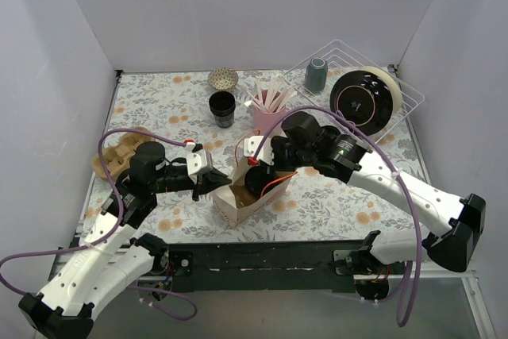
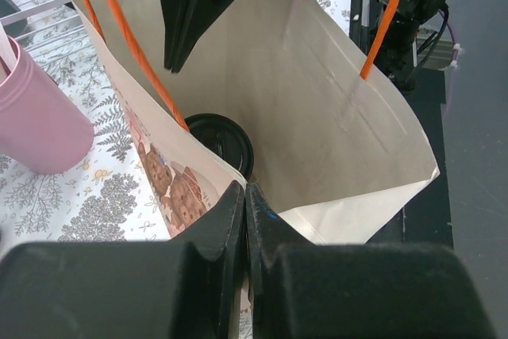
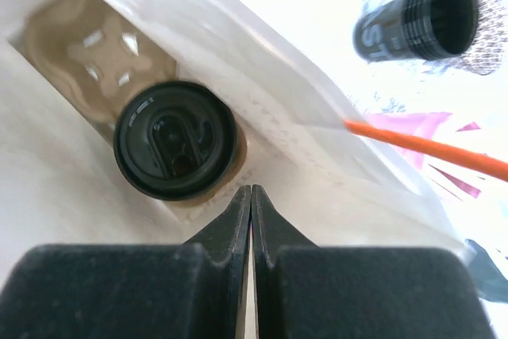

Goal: Pack the takeout coffee

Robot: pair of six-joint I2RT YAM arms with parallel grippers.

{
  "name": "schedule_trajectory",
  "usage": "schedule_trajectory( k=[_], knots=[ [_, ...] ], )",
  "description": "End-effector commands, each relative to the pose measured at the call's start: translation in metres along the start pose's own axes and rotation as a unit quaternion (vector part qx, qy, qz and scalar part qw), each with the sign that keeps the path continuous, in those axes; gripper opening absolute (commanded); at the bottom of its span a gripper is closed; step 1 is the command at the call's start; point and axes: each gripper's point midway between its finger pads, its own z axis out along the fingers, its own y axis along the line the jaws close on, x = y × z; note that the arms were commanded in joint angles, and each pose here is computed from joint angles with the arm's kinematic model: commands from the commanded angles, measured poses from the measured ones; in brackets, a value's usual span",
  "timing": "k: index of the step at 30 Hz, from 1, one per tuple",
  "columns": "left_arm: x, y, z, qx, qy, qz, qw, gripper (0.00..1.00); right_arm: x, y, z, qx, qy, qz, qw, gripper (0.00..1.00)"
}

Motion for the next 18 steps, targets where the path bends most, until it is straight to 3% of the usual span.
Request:
schedule_trajectory(
  k=[1,10,18],
  knots=[
    [-0.006,0.005,-0.003,-0.011,0.002,0.039,0.999,0.00,-0.026,-0.004,-0.028,0.025,-0.060,0.027,0.998,0.07],
    [-0.025,0.028,-0.002,-0.045,-0.003,0.103,0.994,0.00,0.011,0.053,-0.030,-0.039,-0.048,-0.029,0.998,0.03],
    [-0.030,0.033,0.002,-0.045,-0.009,0.108,0.993,0.00,0.010,0.060,-0.031,-0.051,-0.043,-0.065,0.996,0.03]
  ],
)
